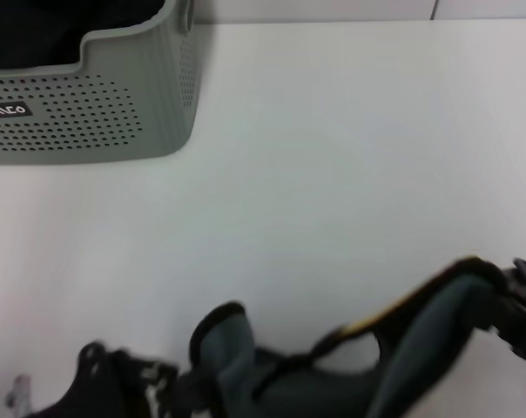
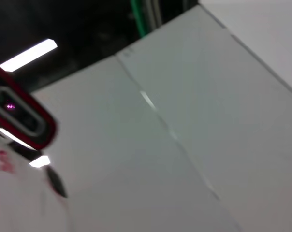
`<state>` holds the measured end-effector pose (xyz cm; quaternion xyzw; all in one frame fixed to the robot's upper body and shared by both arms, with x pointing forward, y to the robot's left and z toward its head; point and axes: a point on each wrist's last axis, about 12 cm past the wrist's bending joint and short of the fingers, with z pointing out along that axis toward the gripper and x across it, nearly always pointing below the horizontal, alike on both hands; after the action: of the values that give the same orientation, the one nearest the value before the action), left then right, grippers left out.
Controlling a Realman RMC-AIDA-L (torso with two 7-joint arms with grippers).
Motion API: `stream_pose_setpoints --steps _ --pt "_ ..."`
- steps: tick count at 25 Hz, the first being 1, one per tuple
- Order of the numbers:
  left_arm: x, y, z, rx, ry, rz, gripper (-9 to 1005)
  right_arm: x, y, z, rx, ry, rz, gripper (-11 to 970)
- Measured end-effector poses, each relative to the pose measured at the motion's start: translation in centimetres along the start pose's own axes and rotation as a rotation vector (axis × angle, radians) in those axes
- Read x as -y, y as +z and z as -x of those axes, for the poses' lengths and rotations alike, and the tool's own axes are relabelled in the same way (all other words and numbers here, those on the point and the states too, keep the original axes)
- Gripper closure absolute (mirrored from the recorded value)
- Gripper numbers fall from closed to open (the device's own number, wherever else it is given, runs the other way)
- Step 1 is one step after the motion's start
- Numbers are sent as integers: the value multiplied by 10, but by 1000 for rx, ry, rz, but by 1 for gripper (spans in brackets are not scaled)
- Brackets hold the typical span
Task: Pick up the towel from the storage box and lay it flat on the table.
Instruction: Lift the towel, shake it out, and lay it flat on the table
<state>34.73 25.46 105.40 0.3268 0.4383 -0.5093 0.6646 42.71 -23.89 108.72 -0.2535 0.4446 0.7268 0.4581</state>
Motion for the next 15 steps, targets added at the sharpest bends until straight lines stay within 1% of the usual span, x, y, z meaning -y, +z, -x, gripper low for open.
stream_pose_setpoints --steps 3,5,7,8,10,11,12,13,14,15 --pt "17 -7 10 21 36 0 989 -4 -2 1 8 7 28 952" --pt "23 -8 13 23 39 0 989 -5 -3 -1 9 15 19 952" --pt "24 -11 11 15 25 18 989 -4 -5 -5 7 33 -16 952" --pt "23 -12 8 11 16 34 989 -2 -7 -7 5 42 -40 952" --pt "14 -15 0 -1 -12 102 989 3 -11 -10 0 62 -122 952" --pt "14 -15 0 -1 -12 102 989 7 -14 -12 -1 69 -168 952" --pt "8 -15 -5 -7 -31 143 989 10 -15 -13 -2 73 -207 952" --pt "-5 -12 -13 -19 -53 189 989 15 -17 -14 -4 74 -254 952" --pt "-8 -11 -15 -22 -57 198 989 18 -18 -15 -3 72 -289 952" --pt "-14 -7 -19 -36 -65 206 989 20 -20 -16 2 69 -322 952"
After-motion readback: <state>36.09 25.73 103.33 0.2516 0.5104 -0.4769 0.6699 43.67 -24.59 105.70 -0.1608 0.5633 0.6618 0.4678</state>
